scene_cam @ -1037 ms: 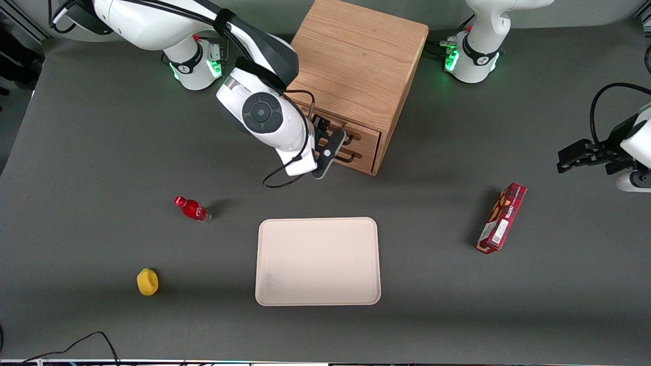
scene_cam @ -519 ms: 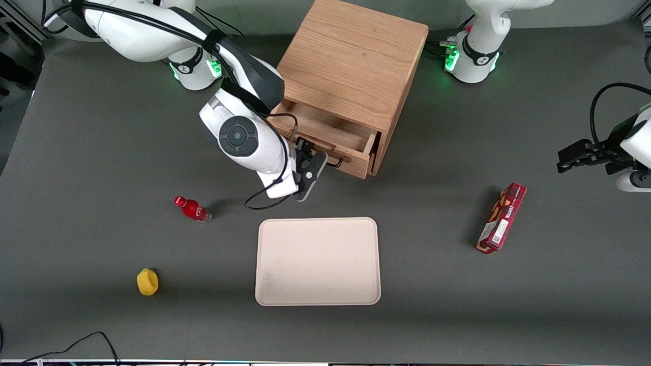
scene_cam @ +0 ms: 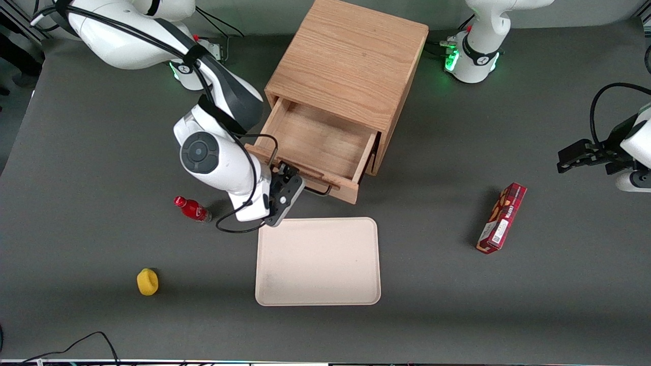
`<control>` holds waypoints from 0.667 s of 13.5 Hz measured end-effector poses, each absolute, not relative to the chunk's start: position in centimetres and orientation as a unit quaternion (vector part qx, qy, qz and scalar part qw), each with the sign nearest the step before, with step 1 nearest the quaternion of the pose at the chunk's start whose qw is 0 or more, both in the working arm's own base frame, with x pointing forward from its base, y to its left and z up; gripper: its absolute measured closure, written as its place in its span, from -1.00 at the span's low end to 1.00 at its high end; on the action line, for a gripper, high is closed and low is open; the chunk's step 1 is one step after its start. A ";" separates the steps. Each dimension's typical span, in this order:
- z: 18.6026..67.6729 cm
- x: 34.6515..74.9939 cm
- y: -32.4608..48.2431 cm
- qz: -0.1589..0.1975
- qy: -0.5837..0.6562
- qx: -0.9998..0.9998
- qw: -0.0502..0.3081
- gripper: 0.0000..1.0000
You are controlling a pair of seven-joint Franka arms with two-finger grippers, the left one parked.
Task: Open upper drawer
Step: 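Pull the upper drawer outward by its handle with the right gripper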
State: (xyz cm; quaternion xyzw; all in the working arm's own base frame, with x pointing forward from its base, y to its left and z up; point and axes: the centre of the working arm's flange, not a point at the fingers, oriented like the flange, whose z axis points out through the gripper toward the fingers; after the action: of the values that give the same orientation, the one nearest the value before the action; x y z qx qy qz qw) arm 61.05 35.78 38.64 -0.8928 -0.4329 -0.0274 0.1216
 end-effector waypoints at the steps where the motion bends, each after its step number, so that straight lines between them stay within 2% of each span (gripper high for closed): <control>1: 38.6 61.5 35.3 -0.035 -0.427 -0.895 0.122 -1.00; 5: 38.5 63.6 33.2 -0.065 -0.400 -0.906 0.125 -1.00; 9: 38.6 64.4 32.1 -0.077 -0.392 -0.909 0.120 -1.00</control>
State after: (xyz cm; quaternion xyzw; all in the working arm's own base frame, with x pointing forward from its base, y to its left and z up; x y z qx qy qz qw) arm 64.44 32.07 38.56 -0.9090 -0.3915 -0.0767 0.1202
